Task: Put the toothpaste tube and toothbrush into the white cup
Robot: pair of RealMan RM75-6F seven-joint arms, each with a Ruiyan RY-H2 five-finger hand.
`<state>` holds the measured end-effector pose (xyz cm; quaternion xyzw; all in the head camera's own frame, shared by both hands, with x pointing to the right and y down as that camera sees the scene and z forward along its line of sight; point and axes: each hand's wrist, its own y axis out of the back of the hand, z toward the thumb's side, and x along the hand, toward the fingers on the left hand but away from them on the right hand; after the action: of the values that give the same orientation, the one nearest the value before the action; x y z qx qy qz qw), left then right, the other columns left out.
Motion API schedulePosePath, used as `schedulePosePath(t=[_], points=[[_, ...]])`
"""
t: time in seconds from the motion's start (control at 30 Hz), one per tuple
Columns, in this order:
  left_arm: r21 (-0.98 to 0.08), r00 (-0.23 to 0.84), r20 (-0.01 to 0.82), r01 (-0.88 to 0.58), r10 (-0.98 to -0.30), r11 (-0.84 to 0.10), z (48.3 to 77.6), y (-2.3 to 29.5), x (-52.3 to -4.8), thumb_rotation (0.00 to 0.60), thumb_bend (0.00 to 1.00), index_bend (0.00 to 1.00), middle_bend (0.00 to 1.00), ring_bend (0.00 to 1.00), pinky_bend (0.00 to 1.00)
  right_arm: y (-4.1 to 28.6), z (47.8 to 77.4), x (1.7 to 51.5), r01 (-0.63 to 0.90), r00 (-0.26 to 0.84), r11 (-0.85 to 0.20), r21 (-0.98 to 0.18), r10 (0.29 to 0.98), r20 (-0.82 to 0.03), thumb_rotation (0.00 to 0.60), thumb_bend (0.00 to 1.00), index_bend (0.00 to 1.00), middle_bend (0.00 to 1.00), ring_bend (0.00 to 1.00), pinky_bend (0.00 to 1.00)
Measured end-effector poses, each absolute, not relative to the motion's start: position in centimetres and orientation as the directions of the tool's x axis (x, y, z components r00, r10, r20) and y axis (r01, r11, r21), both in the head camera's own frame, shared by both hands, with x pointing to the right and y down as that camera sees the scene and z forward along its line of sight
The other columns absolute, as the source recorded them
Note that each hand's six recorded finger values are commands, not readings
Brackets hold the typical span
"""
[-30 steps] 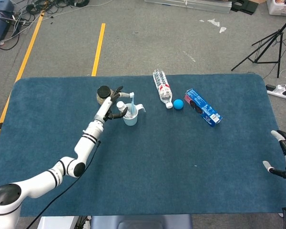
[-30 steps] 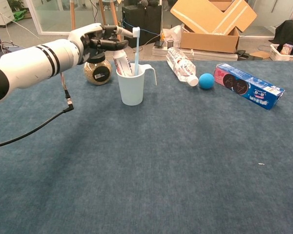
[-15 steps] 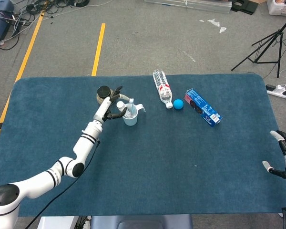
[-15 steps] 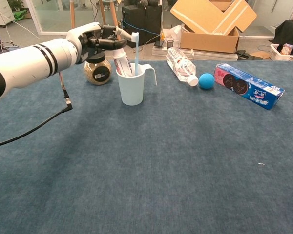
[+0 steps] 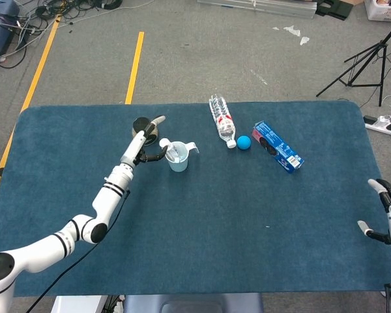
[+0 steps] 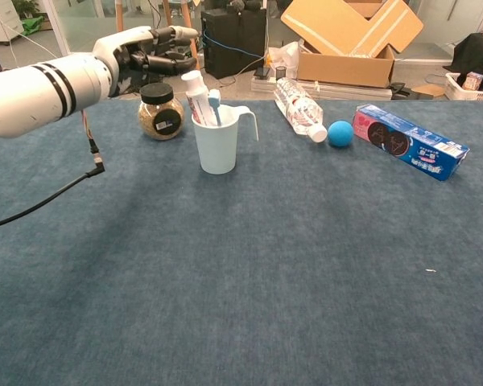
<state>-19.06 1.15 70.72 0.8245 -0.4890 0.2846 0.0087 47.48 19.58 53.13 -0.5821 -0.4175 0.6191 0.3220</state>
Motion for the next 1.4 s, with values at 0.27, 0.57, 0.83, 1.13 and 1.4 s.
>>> schedulePosePath(t=[0.27,0.57,0.83,1.13,1.4], points=[[-0.353,0.356,0.467,-0.764,-0.81,-0.539,69.3,1.0,-20.6,0.6,0.42,0.0,0.0,0.0,0.0,19.6,53.3,47.4,0.082,-0.113,-0.45,-0.889,0.882,-0.457,0.6,0.14,0.17,0.13,0.18,0.54],[-0.588,0.364,0.466,-0.554,-0.807,-0.589,66.5,2.3,-23.4,0.6,0.42,0.0,0.0,0.0,0.0,19.7,53.4,47.2,0.073,-0.111,-0.453,-0.888,0.881,-0.459,0.6,0.14,0.17,0.13,0.18,0.54],[-0.707,0.343,0.492,-0.379,-0.8,-0.597,62.2,6.1,-27.5,0.6,0.42,0.0,0.0,0.0,0.0,19.9,53.9,47.0,0.054,-0.112,-0.463,-0.885,0.878,-0.466,0.6,0.14,0.17,0.13,0.18,0.54],[-0.839,0.281,0.431,-0.225,-0.857,-0.496,58.3,11.2,-34.0,0.6,0.42,0.0,0.0,0.0,0.0,20.0,54.2,46.9,0.034,-0.117,-0.469,-0.883,0.875,-0.469,0.6,0.14,0.17,0.13,0.18,0.54],[-0.864,0.254,0.44,-0.142,-0.862,-0.483,56.8,16.5,-36.9,0.6,0.42,0.0,0.0,0.0,0.0,20.2,54.5,46.6,0.018,-0.116,-0.473,-0.881,0.874,-0.472,0.6,0.14,0.17,0.13,0.18,0.54]])
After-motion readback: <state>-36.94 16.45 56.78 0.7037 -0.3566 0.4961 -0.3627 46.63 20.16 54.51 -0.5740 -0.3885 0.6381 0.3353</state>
